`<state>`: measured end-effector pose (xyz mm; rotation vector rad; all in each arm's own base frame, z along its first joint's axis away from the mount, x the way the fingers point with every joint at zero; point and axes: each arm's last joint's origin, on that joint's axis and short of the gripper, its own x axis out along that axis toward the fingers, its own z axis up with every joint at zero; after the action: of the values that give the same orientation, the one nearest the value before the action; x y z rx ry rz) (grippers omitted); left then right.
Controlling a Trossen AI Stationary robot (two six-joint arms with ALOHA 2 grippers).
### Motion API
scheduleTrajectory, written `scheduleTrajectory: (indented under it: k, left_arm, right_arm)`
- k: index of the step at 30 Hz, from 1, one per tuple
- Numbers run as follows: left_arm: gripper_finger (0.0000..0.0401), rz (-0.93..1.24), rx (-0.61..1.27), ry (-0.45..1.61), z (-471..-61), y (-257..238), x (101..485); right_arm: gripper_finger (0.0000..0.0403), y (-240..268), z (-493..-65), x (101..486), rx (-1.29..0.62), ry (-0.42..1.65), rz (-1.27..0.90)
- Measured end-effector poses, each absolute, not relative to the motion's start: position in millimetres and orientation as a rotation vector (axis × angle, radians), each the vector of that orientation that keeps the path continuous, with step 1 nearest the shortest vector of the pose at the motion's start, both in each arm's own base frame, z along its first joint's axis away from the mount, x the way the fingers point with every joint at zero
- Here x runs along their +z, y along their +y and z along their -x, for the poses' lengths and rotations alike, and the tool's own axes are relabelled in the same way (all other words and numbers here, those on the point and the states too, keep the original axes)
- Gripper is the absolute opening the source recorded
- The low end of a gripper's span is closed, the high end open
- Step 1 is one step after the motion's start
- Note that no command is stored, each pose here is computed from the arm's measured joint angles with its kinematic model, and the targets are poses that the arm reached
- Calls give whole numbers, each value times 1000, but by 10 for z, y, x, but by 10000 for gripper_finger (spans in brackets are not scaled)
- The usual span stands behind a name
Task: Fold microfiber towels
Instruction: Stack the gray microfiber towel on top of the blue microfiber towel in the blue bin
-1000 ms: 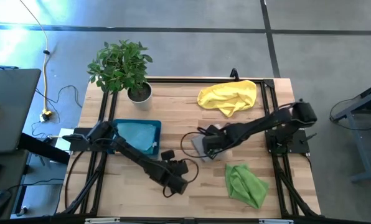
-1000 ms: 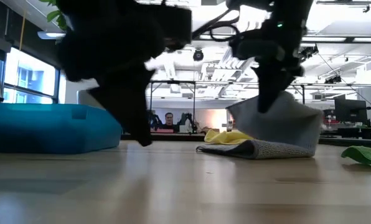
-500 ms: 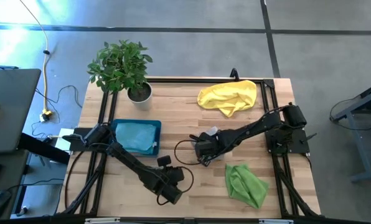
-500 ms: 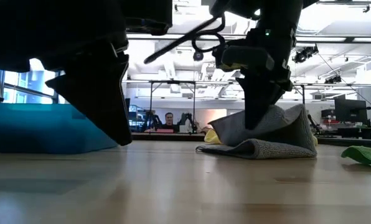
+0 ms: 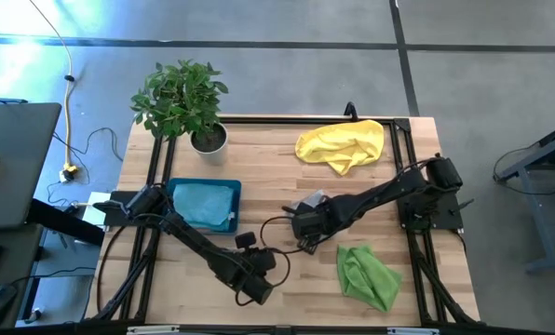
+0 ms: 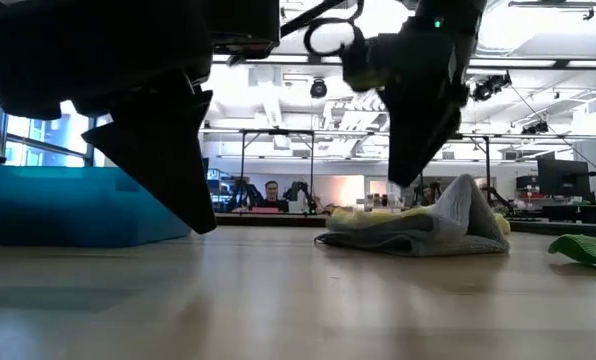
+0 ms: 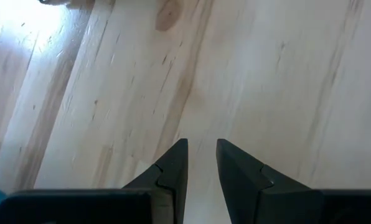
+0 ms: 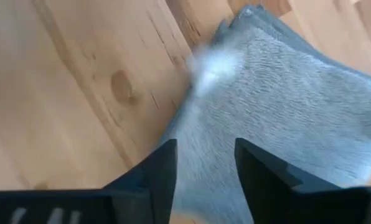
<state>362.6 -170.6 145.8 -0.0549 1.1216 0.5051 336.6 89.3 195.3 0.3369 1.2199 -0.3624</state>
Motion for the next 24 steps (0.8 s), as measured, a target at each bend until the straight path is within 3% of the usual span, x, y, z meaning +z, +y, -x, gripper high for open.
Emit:
scheduleTrajectory:
  k: [12, 16, 24]
  left_arm:
    - [74, 132, 536, 1079, -3710, -1621, 1463]
    - [74, 161, 547, 1068, -3763, -1542, 1466]
    - [74, 191, 537, 1062, -3804, -1503, 1469]
  right_arm:
    - [169, 972, -2910, 2198, -386, 1216, -44]
    - [169, 863, -2875, 1990, -399, 1143, -78]
    - [169, 721, -2630, 1528, -396, 1278, -249]
